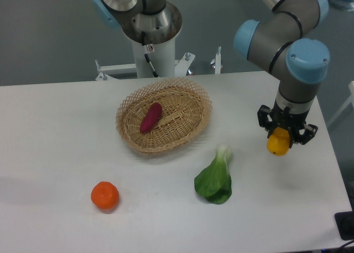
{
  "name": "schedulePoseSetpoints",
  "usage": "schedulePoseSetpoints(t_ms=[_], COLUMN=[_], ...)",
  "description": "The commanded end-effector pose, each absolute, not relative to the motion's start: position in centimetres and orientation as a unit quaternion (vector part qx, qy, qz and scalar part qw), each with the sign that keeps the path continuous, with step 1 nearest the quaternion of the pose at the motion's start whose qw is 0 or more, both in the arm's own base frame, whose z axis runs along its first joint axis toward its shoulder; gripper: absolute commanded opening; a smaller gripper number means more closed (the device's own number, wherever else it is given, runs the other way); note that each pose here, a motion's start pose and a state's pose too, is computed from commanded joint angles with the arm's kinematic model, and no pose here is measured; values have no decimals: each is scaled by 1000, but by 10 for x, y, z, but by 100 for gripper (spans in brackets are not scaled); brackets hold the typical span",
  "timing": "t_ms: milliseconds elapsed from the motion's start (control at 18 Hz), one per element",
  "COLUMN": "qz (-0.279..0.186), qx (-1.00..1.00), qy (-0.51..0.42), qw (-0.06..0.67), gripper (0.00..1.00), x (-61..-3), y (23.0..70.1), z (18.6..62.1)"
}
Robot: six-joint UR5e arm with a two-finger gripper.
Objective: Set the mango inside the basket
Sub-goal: 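Carry the held yellow mango with the gripper over the wicker basket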
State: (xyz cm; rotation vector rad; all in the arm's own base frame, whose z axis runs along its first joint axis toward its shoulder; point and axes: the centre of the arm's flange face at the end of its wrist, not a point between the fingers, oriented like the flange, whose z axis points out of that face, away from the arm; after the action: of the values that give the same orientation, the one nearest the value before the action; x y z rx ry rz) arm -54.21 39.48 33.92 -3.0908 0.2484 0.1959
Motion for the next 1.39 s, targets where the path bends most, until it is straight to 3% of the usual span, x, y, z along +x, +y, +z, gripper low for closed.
schedulePoseSetpoints(t_ms=[611, 1389], qz=[48, 3], qx=[-995, -991], qy=[82, 133], qw=[12, 23], gripper=[31, 31], x=[-529, -421], y=[394, 416], z=[335, 318])
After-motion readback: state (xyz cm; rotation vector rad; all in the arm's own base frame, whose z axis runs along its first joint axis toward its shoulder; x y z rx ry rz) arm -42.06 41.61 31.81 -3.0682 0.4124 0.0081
